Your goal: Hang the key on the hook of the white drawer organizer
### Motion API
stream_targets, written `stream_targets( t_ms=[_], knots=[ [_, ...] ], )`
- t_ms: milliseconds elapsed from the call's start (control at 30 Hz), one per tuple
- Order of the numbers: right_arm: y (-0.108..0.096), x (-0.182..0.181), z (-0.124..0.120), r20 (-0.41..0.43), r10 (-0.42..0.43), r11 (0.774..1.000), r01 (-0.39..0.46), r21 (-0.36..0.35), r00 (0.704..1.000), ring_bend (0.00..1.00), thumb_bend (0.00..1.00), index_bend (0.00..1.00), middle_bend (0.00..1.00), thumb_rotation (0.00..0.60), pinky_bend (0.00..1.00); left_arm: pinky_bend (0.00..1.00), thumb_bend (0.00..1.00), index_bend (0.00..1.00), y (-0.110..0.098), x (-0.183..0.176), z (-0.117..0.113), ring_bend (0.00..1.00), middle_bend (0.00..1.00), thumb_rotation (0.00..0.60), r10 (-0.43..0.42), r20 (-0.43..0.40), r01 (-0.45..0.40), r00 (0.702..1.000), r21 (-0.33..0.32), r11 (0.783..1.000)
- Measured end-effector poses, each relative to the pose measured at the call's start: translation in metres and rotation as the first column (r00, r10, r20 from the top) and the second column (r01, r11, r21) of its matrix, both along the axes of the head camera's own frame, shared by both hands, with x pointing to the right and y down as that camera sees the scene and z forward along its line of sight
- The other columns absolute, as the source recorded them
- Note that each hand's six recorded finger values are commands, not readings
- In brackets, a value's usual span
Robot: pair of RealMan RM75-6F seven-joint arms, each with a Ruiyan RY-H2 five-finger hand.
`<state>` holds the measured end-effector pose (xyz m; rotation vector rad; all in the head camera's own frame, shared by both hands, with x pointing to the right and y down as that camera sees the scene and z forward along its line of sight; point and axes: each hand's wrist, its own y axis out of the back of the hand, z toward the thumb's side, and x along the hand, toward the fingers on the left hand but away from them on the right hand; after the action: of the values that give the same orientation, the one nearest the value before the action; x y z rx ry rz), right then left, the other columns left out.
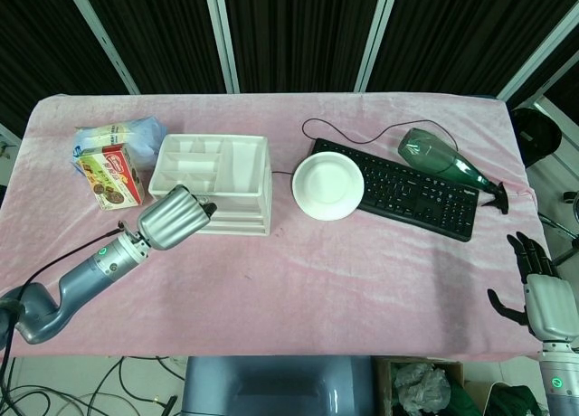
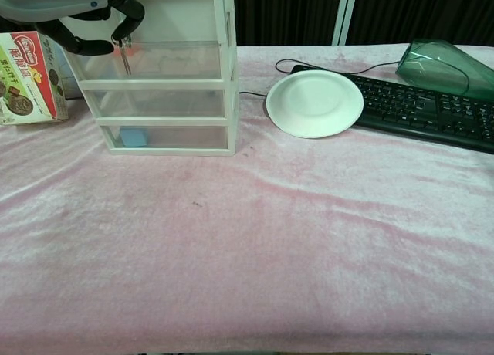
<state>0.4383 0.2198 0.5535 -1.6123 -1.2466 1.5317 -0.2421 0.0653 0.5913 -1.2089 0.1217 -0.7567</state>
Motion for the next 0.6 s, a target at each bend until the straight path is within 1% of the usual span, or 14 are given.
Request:
stream_targets(
  t_ms=[400, 600],
  knots=[
    [-0.0002, -0.0004, -0.0002, 0.0, 0.0, 1.0, 0.0, 0.002, 1.0, 0.0, 0.27, 0.0, 0.0, 0.6, 0.15, 1.0, 0.21, 0.49, 0.0015, -0.0037, 0.0032, 1.0, 1.0, 0.6, -0.015, 0.01, 0.016, 1.0, -0.008, 1.0],
    [-0.0001, -0.0003, 0.0, 0.001, 0.001, 1.0, -0.001, 0.001, 1.0, 0.0, 0.27, 0.0, 0.0, 0.6, 0.15, 1.0, 0.2, 0.48, 0.0011, -0.0035, 0.0011, 1.0, 1.0, 0.6, -0.03, -0.01, 0.03, 1.0, -0.004, 1.0]
  ],
)
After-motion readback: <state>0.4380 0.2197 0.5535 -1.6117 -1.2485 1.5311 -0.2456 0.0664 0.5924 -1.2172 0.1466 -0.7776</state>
